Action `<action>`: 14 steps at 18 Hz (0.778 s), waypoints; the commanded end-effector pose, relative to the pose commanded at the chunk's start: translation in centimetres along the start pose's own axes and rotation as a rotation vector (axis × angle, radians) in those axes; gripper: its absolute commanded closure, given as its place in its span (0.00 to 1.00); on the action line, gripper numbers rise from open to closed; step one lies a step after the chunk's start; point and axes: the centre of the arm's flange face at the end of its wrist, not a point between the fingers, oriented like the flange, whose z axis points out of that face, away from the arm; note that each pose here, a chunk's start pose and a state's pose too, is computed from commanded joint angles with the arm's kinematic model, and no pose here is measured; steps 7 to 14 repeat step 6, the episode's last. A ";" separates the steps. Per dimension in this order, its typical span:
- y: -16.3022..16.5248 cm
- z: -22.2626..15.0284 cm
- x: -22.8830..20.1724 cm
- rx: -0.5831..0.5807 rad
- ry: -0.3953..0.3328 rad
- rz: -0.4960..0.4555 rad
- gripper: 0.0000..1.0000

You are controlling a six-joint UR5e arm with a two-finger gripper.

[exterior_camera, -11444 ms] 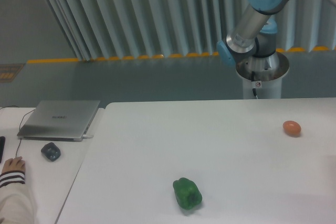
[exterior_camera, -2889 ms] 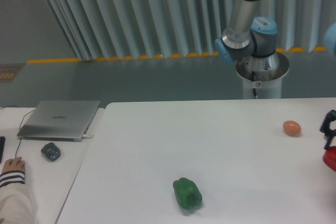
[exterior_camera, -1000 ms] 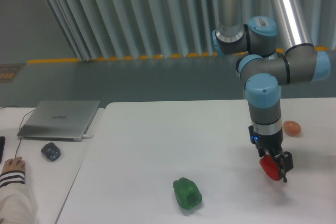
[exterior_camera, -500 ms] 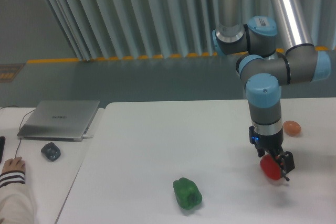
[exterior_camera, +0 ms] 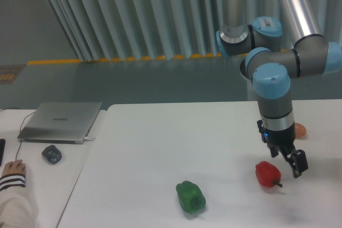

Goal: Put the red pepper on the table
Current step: 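Open the gripper and lift it off the red pepper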

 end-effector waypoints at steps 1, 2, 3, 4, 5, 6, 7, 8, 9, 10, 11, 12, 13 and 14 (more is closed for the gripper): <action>0.8 -0.1 -0.2 0.000 0.001 0.029 0.00; 1.3 -0.3 -0.4 0.001 -0.003 0.058 0.00; 1.7 -0.7 -0.4 0.005 -0.007 0.069 0.00; 1.7 -0.9 -0.4 0.007 -0.010 0.071 0.00; 1.7 -0.8 -0.3 0.009 -0.008 0.071 0.00; 1.7 -0.9 -0.3 0.010 -0.009 0.071 0.00; 1.7 -0.9 -0.3 0.010 -0.009 0.071 0.00; 1.7 -0.9 -0.3 0.010 -0.009 0.071 0.00; 1.7 -0.9 -0.3 0.010 -0.009 0.071 0.00; 1.7 -0.9 -0.3 0.010 -0.009 0.071 0.00; 1.7 -0.9 -0.3 0.010 -0.009 0.071 0.00; 1.7 -0.9 -0.3 0.010 -0.009 0.071 0.00; 1.7 -0.9 -0.3 0.010 -0.009 0.071 0.00; 1.7 -0.9 -0.3 0.010 -0.009 0.071 0.00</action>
